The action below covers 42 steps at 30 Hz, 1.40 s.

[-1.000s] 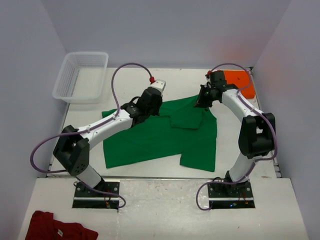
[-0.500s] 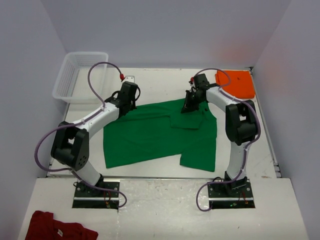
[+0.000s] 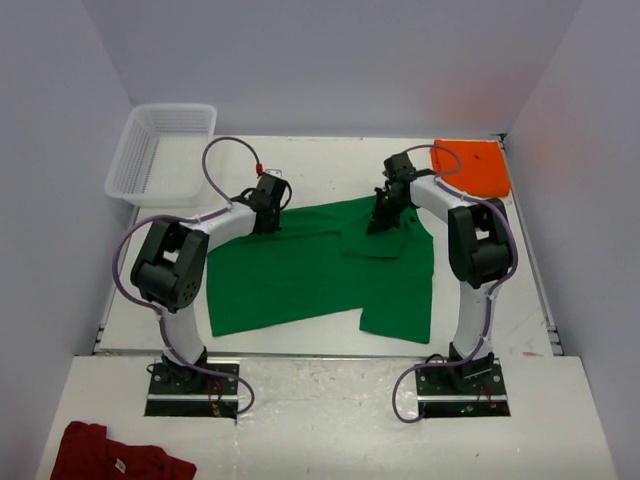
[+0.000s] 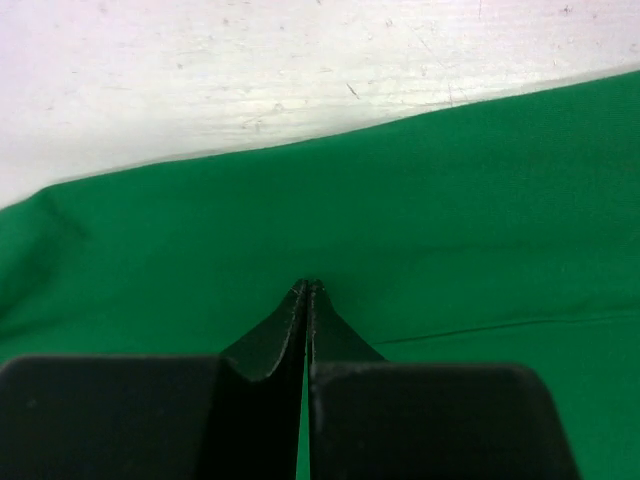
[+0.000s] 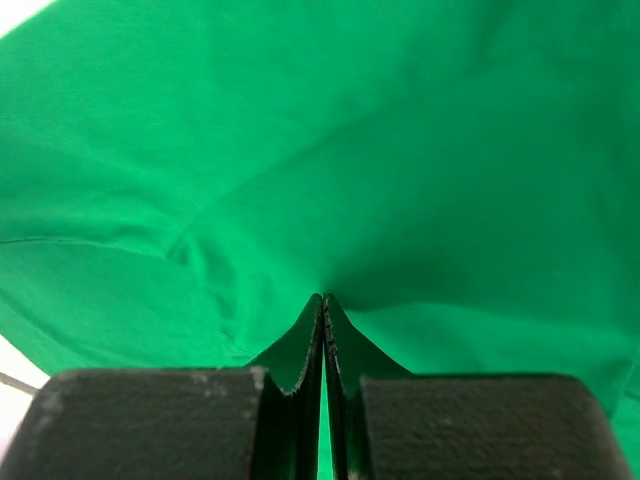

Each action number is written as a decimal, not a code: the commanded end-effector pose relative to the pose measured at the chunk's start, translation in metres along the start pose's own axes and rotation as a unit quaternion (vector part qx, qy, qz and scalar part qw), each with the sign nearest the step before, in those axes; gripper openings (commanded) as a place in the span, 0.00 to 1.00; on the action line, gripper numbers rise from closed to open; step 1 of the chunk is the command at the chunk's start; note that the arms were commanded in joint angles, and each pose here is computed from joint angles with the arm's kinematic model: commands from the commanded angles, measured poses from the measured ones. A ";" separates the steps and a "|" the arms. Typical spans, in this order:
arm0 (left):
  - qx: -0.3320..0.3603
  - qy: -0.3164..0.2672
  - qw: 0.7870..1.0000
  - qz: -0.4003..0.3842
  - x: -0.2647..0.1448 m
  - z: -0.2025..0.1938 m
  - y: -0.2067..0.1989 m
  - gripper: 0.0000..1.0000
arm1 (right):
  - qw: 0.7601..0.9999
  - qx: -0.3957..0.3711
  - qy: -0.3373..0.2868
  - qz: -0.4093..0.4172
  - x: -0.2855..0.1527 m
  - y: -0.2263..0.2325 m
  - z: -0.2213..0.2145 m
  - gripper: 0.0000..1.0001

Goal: Fold and stack the t-shirts
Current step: Fold the flattened tshirt in 1/3 of the way

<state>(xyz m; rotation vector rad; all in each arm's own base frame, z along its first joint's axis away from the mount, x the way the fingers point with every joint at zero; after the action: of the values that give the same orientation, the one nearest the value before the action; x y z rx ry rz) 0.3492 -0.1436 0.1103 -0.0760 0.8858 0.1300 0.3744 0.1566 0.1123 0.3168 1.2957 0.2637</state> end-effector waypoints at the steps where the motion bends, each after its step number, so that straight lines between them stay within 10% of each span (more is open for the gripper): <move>1: 0.000 -0.018 0.999 -0.031 0.004 0.017 -0.012 0.00 | 0.998 0.041 0.025 -0.049 0.004 -0.007 -0.010 0.00; 42: 0.079 0.077 0.984 -0.140 0.014 -0.050 -0.106 0.00 | 0.956 0.220 0.004 -0.195 -0.050 -0.032 -0.061 0.00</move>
<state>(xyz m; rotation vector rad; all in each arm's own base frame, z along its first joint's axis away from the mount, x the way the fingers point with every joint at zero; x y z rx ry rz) 0.3490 -0.2514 0.0881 -0.0546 0.9165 -0.1896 0.3100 0.1209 0.1160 0.3968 1.4320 -0.3057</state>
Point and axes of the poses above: each gripper's point midway between its finger pads, its own x axis out along the fingers, its own y axis along the line the jaws close on, z = x × y, the point moved 9 cm from there along -x, back along the fingers, and after that the axes turned 9 degrees about -x, right-handed, at the moved point
